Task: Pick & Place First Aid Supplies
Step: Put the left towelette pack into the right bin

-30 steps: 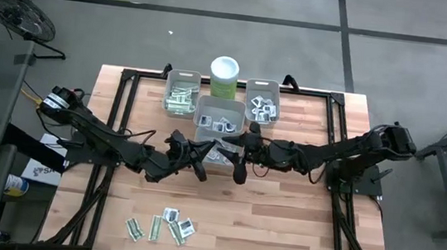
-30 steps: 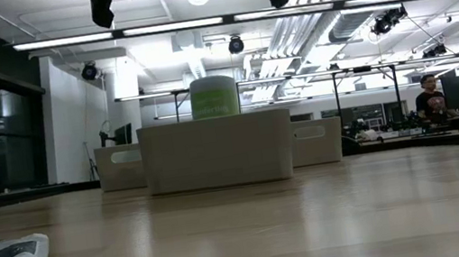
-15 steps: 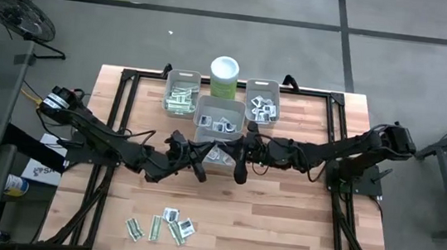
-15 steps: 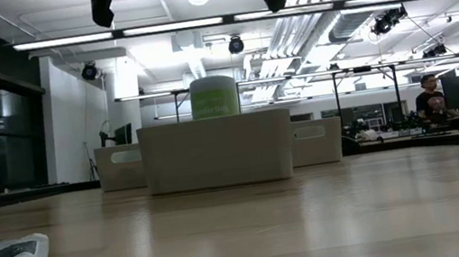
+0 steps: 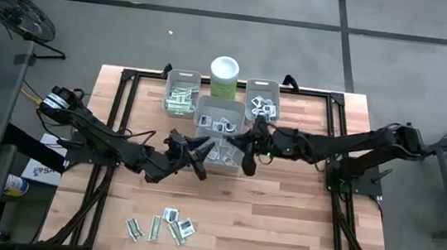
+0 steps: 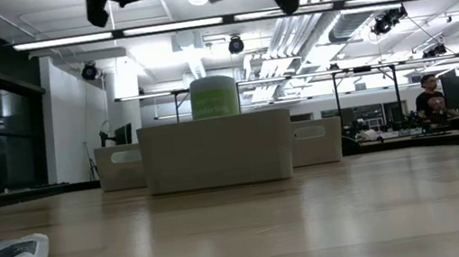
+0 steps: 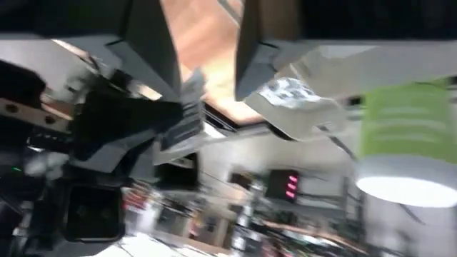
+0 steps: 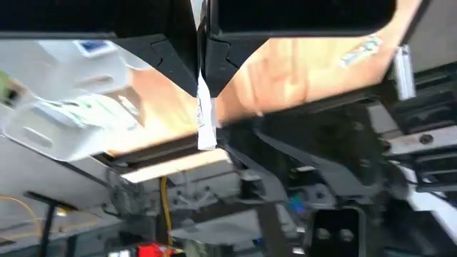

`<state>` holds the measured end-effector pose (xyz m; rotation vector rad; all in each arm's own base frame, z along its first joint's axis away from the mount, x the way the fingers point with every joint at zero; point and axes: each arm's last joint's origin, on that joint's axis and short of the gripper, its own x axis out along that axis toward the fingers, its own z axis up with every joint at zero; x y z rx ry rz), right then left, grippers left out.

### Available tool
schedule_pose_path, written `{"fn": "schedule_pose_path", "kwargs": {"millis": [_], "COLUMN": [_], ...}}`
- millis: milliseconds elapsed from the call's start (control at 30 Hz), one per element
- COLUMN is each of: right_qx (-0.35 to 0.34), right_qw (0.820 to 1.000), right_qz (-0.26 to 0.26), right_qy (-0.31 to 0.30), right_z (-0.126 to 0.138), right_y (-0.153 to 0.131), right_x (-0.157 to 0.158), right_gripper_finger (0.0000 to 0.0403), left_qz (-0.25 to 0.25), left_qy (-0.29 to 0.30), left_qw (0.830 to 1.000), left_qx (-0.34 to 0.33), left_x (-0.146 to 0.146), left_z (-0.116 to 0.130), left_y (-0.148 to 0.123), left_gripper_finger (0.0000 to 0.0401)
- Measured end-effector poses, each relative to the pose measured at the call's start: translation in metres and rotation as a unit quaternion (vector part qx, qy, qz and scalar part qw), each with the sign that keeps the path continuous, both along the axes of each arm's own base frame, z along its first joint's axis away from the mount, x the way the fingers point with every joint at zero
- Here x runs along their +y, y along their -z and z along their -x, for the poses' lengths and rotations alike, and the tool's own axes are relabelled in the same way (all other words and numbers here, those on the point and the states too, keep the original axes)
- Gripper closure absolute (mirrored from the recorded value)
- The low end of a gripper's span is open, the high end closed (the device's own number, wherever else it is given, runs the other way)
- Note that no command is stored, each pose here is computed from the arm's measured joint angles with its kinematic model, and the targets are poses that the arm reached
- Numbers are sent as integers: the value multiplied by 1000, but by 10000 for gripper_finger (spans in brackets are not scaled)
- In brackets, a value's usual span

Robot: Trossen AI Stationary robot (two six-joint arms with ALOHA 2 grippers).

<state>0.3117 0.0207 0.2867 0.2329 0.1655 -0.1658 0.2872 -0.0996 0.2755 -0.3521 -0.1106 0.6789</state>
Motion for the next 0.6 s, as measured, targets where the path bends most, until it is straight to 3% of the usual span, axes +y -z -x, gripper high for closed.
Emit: {"fn": "schedule_pose_path", "kwargs": {"millis": [167, 333, 600], "right_qx": [68, 150, 230], "right_qw": [997, 986, 970], "right_qz": [7, 21, -18], "right_qy": [39, 72, 80], "right_z": [27, 56, 85], "right_y": [-9, -10, 3], "right_x": [-26, -60, -123], "right_gripper_finger": [401, 402, 402], "left_qz": [-13, -20, 0], "left_qy": [-76, -133, -79], "left_qw": [997, 991, 997], "left_qx": [8, 10, -1], "left_x": [1, 1, 18], "left_z": [12, 32, 54], "left_y": [-9, -26, -43], "left_gripper_finger": [198, 164, 161]}}
